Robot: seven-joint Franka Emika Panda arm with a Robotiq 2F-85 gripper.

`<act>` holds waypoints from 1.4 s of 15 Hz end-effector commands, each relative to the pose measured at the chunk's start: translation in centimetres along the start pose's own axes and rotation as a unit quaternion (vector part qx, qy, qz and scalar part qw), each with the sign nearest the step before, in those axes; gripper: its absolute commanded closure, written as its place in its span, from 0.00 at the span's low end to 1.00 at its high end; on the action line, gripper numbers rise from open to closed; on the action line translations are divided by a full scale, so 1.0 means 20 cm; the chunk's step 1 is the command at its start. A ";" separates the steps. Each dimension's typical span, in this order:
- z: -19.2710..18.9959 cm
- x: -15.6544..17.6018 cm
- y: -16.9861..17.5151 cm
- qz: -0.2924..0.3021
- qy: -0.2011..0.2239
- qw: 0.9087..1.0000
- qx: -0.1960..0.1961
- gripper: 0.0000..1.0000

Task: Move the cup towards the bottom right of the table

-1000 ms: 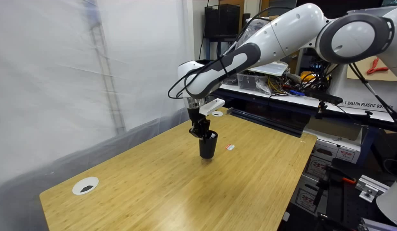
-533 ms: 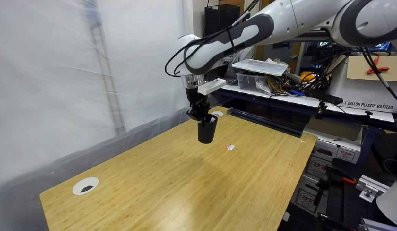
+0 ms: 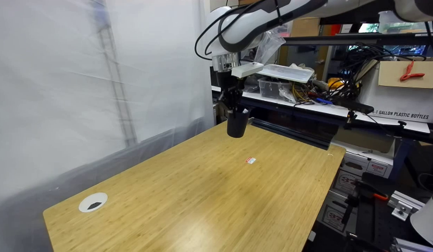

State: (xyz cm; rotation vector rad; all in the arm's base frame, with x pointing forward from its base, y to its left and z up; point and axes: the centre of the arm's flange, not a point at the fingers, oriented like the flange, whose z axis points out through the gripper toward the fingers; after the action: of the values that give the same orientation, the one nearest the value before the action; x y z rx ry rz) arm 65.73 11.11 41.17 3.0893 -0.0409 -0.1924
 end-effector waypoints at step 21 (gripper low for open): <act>0.47 -0.58 0.78 0.096 -0.046 0.994 0.024 0.99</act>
State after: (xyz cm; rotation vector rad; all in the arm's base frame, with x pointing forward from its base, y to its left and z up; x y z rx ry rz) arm 53.98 -3.70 34.15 3.0641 -0.3363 -0.3687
